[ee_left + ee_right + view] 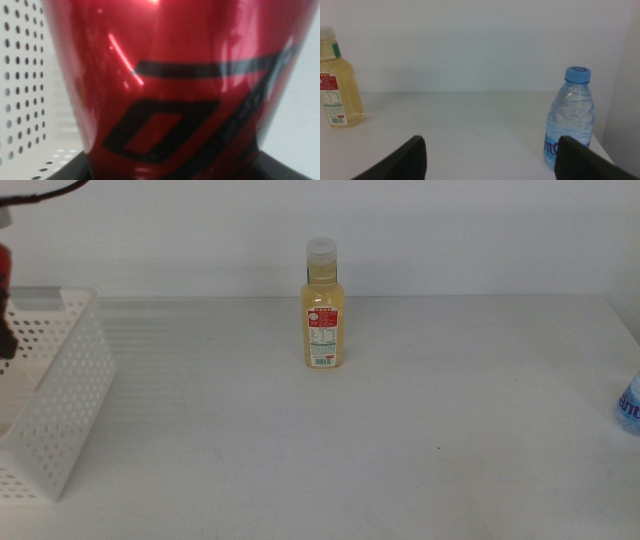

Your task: Use arms to grab the bottles and put them into the dustbin to the left of the table.

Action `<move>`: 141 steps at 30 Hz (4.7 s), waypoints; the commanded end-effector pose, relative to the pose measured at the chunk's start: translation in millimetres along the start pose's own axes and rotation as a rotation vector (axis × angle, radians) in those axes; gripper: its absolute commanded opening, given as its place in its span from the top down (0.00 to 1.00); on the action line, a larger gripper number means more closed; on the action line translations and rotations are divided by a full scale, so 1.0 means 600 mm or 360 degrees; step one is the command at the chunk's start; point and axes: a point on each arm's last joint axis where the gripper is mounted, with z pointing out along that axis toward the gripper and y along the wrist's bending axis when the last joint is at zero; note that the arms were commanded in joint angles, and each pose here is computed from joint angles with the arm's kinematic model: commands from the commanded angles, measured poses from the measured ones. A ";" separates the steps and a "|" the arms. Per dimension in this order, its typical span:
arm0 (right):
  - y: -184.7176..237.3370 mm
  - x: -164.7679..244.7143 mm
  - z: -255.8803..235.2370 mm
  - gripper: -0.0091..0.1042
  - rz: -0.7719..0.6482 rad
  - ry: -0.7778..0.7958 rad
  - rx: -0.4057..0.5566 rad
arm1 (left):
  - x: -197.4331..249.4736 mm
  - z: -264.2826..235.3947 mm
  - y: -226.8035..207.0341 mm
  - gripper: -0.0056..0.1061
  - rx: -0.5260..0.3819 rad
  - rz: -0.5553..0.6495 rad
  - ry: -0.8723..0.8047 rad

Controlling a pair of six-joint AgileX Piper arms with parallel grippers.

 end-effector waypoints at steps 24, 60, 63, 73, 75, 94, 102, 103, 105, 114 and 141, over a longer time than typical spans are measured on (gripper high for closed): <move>0.000 -0.018 -0.005 0.33 -0.0036 -0.0179 0.0010 | -0.031 0.100 0.093 0.99 -0.0043 0.0039 0.0097; 0.000 -0.018 -0.005 0.33 -0.0036 -0.0179 0.0010 | -0.040 0.205 0.115 0.20 0.0017 -0.0025 0.0186; 0.000 -0.018 -0.005 0.33 -0.0036 -0.0179 0.0010 | -0.036 0.203 0.114 0.14 0.0020 -0.0019 0.0231; 0.000 -0.018 -0.005 0.33 -0.0036 -0.0179 0.0010 | -0.086 0.090 0.044 0.16 -0.0207 -0.0041 0.0140; 0.000 -0.018 -0.005 0.33 -0.0036 -0.0179 0.0010 | -0.091 0.052 0.014 0.18 -0.0215 -0.0006 0.0001; 0.000 -0.018 -0.005 0.33 -0.0036 -0.0179 0.0010 | 0.059 -0.097 -0.247 0.36 0.0220 0.0445 -0.0958; 0.000 -0.018 -0.005 0.33 -0.0036 -0.0179 0.0010 | 0.138 -0.037 -0.292 0.36 0.0467 0.0482 -0.1142; 0.000 -0.018 -0.005 0.33 -0.0036 -0.0179 0.0010 | 0.147 -0.027 -0.295 0.36 0.0494 0.0475 -0.1171; 0.000 -0.018 -0.005 0.33 -0.0036 -0.0179 0.0010 | 0.161 -0.005 -0.299 0.36 0.0550 0.0435 -0.1220; 0.000 -0.018 -0.005 0.33 -0.0036 -0.0179 0.0010 | 0.202 0.061 -0.290 0.31 0.0659 0.0322 -0.1458; 0.000 -0.018 -0.005 0.33 -0.0036 -0.0179 0.0010 | 0.080 0.217 -0.429 0.15 0.0706 0.0328 -0.1473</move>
